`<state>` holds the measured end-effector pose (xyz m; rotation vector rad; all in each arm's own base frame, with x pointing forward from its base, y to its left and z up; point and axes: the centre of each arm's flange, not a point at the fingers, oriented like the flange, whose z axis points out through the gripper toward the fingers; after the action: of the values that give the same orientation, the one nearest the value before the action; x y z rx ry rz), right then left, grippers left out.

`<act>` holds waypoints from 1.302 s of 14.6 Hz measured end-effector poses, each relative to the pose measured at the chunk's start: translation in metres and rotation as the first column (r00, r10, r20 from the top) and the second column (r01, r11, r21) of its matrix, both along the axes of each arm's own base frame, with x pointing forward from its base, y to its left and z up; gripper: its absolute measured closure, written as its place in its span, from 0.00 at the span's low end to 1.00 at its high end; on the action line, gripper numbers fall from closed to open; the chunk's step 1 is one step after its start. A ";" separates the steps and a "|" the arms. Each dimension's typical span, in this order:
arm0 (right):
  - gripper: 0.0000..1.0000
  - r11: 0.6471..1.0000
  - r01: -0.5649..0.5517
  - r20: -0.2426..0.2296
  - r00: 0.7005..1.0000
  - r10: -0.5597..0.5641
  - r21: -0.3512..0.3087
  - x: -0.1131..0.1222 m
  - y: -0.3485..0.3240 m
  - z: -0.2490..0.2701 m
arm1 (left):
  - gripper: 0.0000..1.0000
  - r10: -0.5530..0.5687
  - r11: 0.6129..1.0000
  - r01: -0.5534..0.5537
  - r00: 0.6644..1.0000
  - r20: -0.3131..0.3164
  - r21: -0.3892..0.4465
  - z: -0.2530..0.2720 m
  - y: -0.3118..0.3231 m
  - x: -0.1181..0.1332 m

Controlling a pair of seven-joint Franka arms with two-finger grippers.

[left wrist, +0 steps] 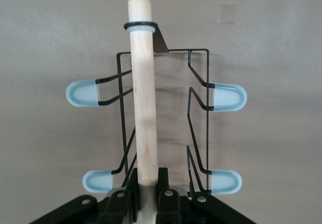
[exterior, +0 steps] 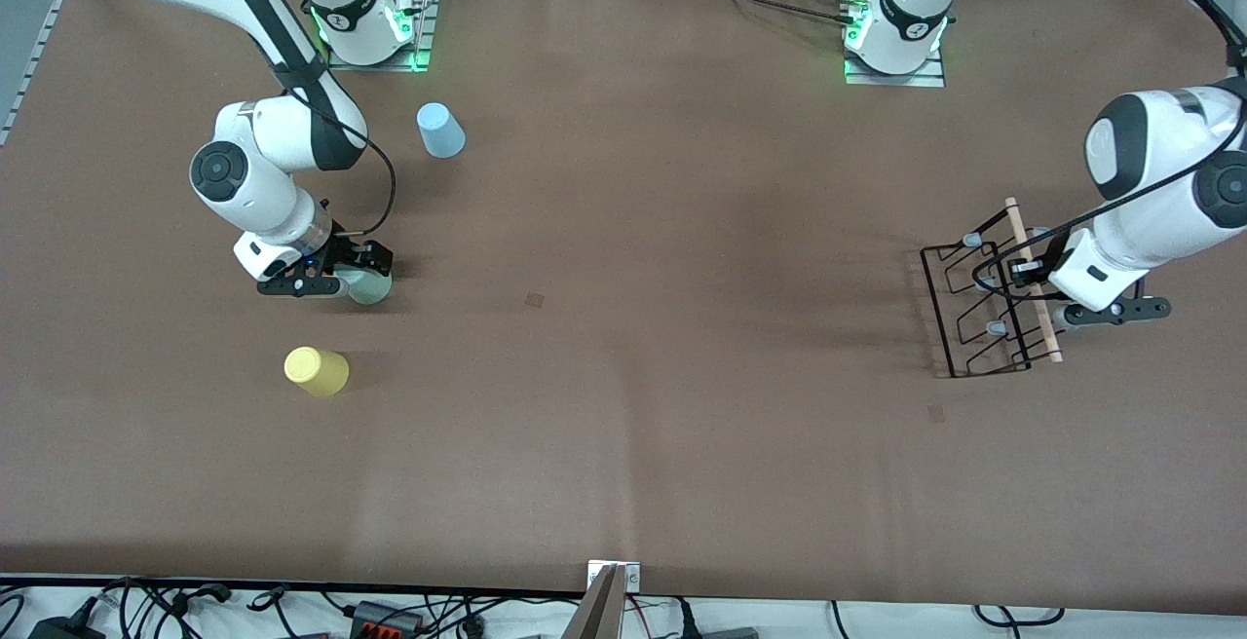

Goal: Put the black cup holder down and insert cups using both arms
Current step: 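Grasp the teal cup with the right gripper while the left gripper grasps the rack handle, then carry the rack to mid-table with the left gripper and set it down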

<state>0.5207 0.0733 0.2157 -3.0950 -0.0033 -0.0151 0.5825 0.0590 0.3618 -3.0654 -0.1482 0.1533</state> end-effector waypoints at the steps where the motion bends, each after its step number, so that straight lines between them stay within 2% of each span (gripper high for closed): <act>1: 0.03 1.000 0.000 -0.001 1.000 0.000 0.000 0.000 0.000 0.000 | 0.84 -0.012 1.000 0.012 1.000 0.002 0.000 0.018 -0.008 0.007; 4: 0.33 1.000 0.002 0.006 1.000 -0.002 0.000 0.001 -0.001 0.001 | 0.84 -0.098 0.995 0.099 0.994 0.049 -0.011 0.061 -0.063 0.024; 7: 0.33 1.000 0.005 0.019 1.000 -0.005 0.001 0.003 -0.002 0.004 | 0.84 -0.191 0.981 0.193 0.980 0.057 -0.034 0.066 -0.140 0.020; 10: 0.33 1.000 0.006 0.054 0.999 -0.006 0.003 0.011 -0.002 0.018 | 0.84 -0.275 0.958 0.278 0.960 0.044 -0.069 0.057 -0.226 0.003; 13: 0.33 1.000 0.001 0.079 0.997 -0.001 0.000 0.017 0.001 0.051 | 0.84 -0.241 0.966 0.241 0.971 0.013 -0.097 0.038 -0.322 -0.027; 16: 0.33 1.000 -0.020 0.062 0.998 0.020 -0.008 0.022 0.012 0.091 | 0.84 -0.225 0.966 0.224 0.974 0.010 -0.132 0.028 -0.413 -0.048; 19: 0.33 1.000 0.002 0.061 0.998 -0.002 -0.007 0.027 0.034 0.125 | 0.84 -0.215 0.962 0.210 0.976 -0.012 -0.174 0.008 -0.478 -0.058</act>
<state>0.5479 0.1068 0.3411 -3.1002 -0.0026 -0.1095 0.5248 -0.4191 0.3703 -3.2192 0.2076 0.2116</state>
